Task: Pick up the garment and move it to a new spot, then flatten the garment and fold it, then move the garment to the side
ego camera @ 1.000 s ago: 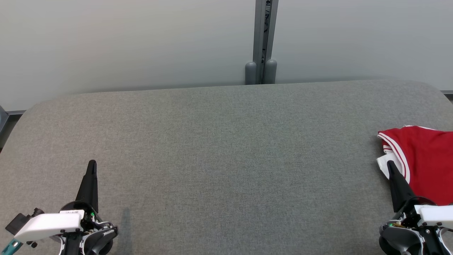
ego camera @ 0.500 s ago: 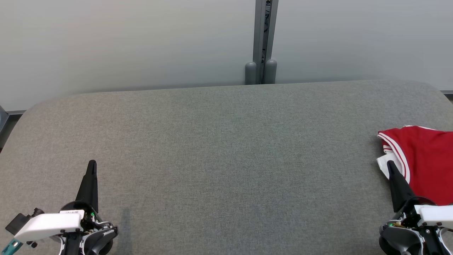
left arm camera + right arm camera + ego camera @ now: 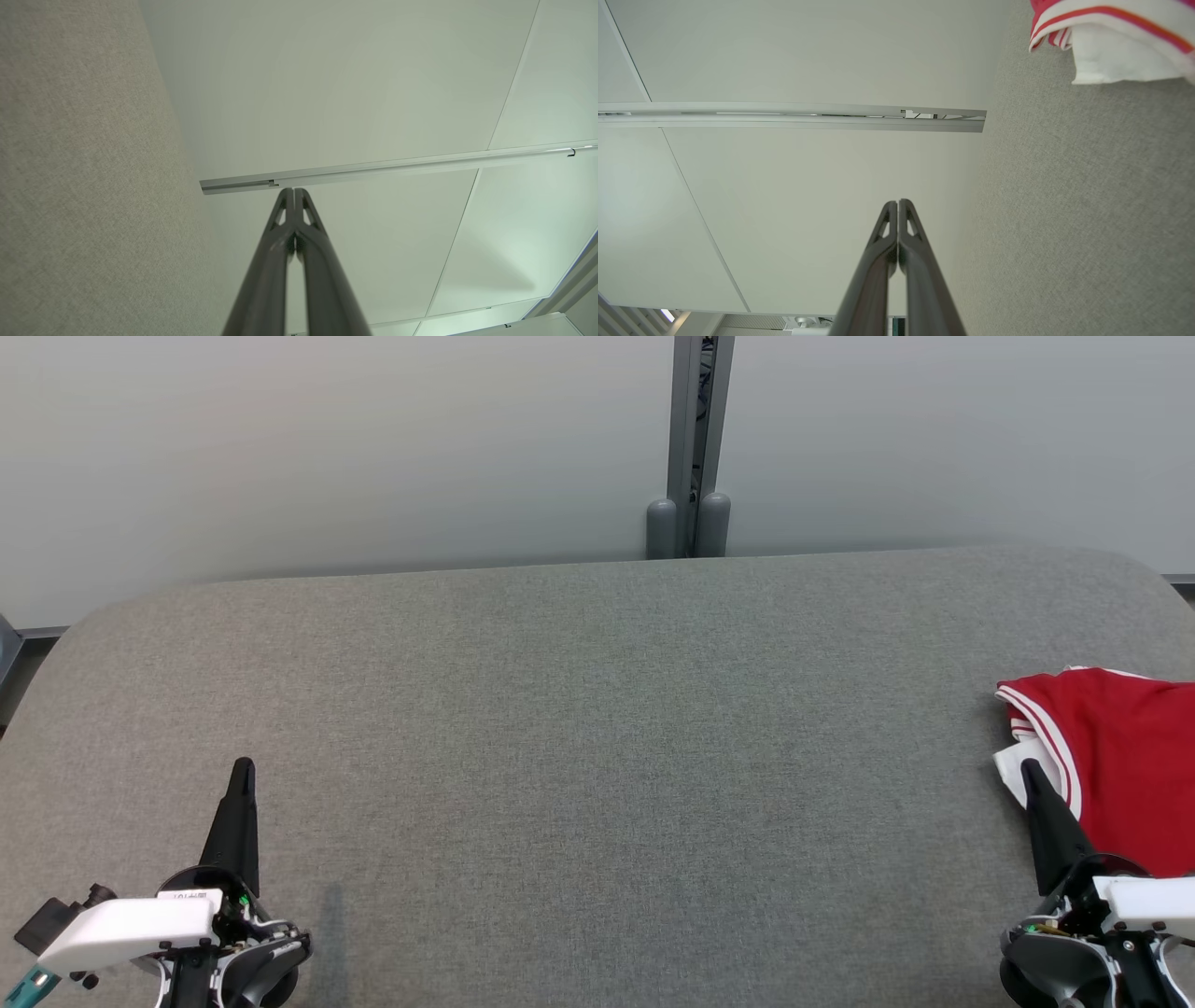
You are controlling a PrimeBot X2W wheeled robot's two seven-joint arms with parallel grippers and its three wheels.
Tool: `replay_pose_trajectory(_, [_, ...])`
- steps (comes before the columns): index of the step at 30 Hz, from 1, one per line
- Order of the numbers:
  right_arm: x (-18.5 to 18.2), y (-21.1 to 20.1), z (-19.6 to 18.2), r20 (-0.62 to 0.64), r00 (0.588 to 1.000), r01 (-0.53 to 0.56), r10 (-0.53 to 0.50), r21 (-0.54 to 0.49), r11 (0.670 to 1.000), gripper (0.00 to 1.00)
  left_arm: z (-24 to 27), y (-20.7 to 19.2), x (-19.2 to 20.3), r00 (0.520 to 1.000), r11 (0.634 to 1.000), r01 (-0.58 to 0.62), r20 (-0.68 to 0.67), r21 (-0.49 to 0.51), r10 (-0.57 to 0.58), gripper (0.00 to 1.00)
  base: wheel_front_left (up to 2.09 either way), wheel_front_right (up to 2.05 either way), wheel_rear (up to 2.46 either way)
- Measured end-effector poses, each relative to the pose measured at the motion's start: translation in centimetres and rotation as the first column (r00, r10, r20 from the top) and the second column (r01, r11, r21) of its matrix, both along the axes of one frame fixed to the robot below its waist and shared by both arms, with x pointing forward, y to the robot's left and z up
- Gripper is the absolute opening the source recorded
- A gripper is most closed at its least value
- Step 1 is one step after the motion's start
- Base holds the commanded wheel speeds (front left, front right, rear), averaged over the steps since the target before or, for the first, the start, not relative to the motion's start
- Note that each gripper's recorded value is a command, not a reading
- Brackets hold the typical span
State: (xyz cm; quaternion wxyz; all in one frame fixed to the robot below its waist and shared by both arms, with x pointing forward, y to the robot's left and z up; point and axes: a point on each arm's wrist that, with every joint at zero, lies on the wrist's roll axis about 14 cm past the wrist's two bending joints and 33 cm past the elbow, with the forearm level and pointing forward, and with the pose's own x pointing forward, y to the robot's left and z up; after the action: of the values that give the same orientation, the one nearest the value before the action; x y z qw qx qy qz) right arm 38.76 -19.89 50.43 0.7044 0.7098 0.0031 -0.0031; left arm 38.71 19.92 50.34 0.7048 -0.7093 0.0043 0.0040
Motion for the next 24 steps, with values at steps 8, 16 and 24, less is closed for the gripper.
replay_pose_trajectory(8, [0.00, 0.00, 0.00, 0.000, 1.000, 0.000, 0.000, 0.000, 1.000, 0.00, 0.00, 0.00, 0.00, 1.000, 1.000, 0.000, 0.000, 0.000, 0.000, 0.00, 0.00, 0.00, 0.00])
replay_pose_trajectory(16, [0.00, 0.00, 0.00, 0.000, 1.000, 0.000, 0.000, 0.000, 1.000, 0.00, 0.00, 0.00, 0.00, 1.000, 1.000, 0.000, 0.000, 0.000, 0.000, 0.00, 0.00, 0.00, 0.00])
replay_pose_trajectory(24, [0.00, 0.00, 0.00, 0.000, 1.000, 0.000, 0.000, 0.000, 1.000, 0.00, 0.00, 0.00, 0.00, 1.000, 1.000, 0.000, 0.000, 0.000, 0.000, 0.00, 0.00, 0.00, 0.00])
